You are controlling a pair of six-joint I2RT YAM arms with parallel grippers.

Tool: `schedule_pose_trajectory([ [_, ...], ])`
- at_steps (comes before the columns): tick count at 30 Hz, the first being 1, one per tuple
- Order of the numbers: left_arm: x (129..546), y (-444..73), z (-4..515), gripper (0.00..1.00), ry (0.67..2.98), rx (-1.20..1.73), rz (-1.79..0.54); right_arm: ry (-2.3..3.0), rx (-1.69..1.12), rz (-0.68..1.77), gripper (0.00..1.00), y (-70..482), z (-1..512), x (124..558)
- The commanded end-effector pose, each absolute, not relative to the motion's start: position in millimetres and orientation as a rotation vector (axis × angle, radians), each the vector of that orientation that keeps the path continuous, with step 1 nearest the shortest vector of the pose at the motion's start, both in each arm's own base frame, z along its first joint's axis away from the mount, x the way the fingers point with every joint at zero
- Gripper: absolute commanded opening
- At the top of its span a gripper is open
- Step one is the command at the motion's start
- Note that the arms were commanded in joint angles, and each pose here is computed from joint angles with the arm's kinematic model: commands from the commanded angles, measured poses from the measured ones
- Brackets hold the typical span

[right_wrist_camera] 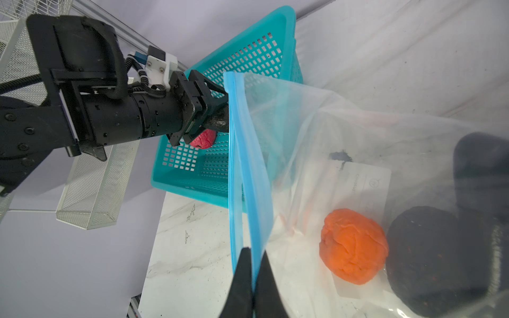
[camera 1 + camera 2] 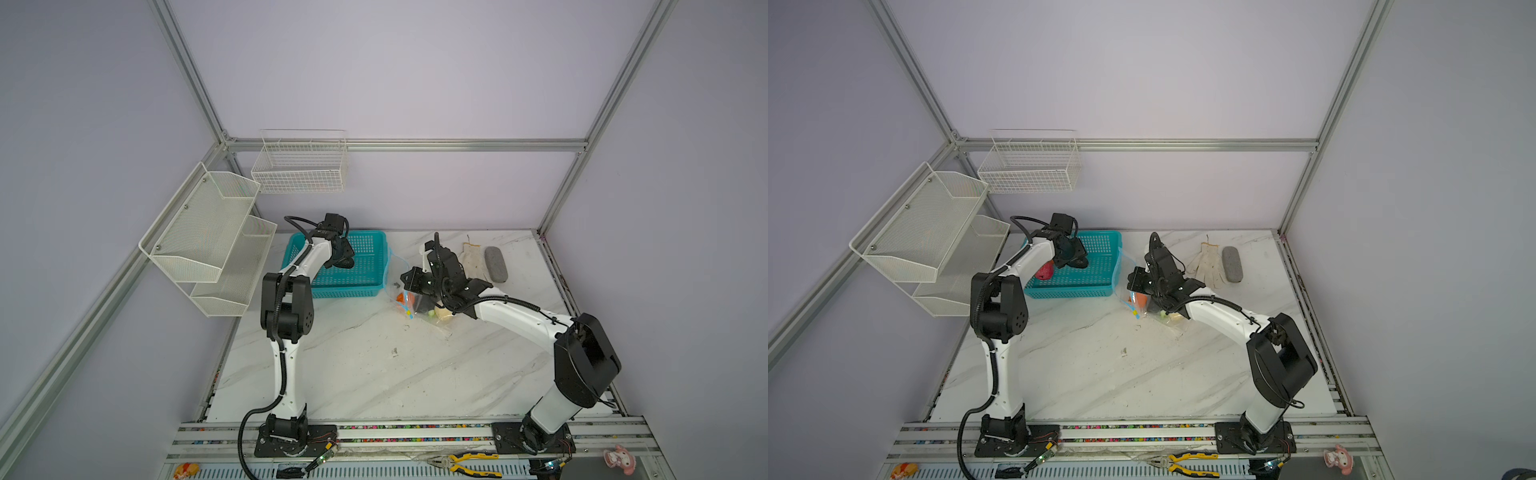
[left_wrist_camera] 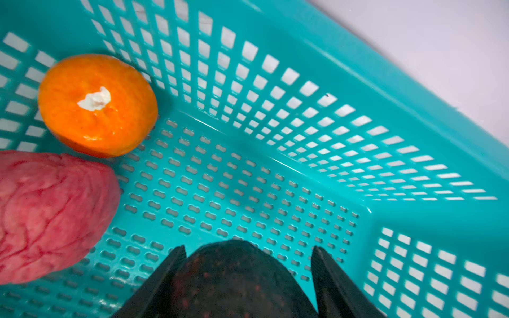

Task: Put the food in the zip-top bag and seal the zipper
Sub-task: 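Close the left gripper on the dark round avocado, then lift the dark round avocado out of the basket with the left gripper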

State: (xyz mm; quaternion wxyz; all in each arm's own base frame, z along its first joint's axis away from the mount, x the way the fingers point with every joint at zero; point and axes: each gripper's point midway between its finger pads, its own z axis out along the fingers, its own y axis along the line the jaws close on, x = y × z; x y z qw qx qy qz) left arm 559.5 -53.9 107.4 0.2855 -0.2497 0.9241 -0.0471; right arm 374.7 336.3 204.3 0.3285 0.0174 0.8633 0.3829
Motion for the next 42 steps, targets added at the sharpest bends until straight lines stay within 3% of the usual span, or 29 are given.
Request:
schedule_pose_trajectory([
  [1,550.6,-59.3,125.5,0.43,2.459,-0.619,-0.154,2.22,0.05,1.04,0.0,334.0,228.1,373.1],
  [42,460.7,-130.4,228.9,0.4,2.36,-0.376,-0.39,2.249,0.028,1.033,0.0,354.0,212.3,393.6],
])
